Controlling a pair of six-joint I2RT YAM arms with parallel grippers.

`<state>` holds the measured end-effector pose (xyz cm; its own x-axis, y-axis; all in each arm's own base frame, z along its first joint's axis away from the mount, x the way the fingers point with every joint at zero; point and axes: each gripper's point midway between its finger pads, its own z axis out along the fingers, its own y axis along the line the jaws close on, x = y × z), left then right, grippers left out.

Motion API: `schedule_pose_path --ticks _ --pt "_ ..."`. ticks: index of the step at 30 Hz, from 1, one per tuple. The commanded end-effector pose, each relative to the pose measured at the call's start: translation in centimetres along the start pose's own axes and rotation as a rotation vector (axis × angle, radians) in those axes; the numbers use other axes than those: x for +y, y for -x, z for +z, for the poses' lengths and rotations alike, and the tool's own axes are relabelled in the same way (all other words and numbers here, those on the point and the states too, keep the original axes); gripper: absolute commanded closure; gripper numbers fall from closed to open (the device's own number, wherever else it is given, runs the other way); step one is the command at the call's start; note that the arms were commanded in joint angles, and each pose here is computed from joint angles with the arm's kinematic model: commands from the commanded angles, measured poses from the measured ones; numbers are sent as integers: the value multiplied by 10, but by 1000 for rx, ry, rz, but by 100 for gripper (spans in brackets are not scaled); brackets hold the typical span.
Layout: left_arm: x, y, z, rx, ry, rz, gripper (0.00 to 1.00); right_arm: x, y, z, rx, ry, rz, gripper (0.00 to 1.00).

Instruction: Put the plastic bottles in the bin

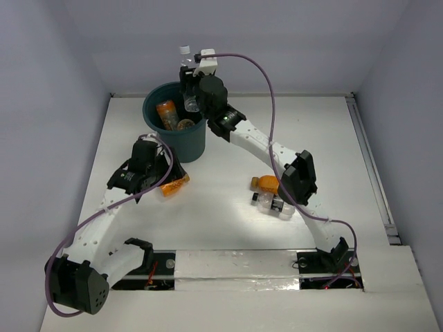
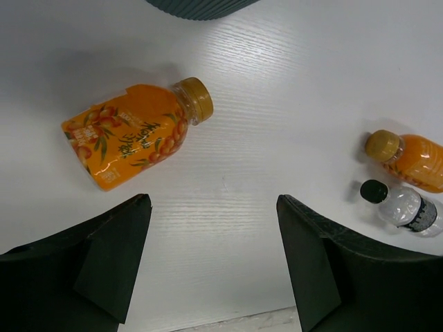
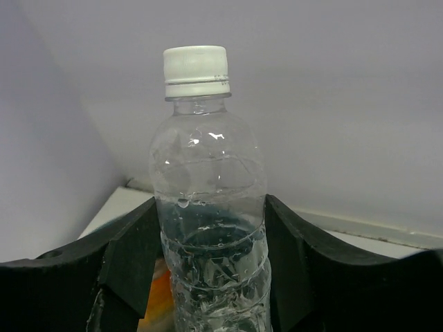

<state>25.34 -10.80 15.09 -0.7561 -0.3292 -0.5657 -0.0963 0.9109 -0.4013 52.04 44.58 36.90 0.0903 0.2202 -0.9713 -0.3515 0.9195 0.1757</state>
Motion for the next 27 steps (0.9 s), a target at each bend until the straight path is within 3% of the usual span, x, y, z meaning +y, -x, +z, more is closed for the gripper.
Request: schedule_pose_path --ticks 1,6,7,8,11,18,20,22,23,24,25,26,27 --pt "2 20 -11 -76 30 3 29 -9 70 1 -193 -85 55 37" --pt "8 21 -9 -83 61 -3 26 7 38 0 -125 -39 29 25" --pt "9 21 -9 -82 64 -1 25 14 13 -4 -75 -15 3 24" --pt "8 21 -9 -81 62 0 24 12 28 -10 -100 -12 17 23" --pt "13 26 -9 -105 93 7 22 23 11 -29 -61 40 30 15" --pt "13 30 -10 -106 100 22 21 23 94 -74 -144 94 88 12" --pt "14 27 -11 -94 100 30 23 18 141 -94 -193 114 140 12" --pt "14 24 -9 -67 102 50 24 7 181 -122 -228 129 185 19" --pt "14 24 -9 -58 107 58 25 6 189 -133 -223 155 218 29" --pt "13 28 -10 -63 111 67 26 3 196 -145 -221 171 236 62" --pt "13 26 -11 -49 117 94 30 -1 178 -154 -174 178 236 79" --pt "13 23 -7 -30 129 109 31 -11 205 -180 -196 196 297 90" --pt "15 20 -7 -6 147 127 31 -17 205 -192 -188 197 313 96"
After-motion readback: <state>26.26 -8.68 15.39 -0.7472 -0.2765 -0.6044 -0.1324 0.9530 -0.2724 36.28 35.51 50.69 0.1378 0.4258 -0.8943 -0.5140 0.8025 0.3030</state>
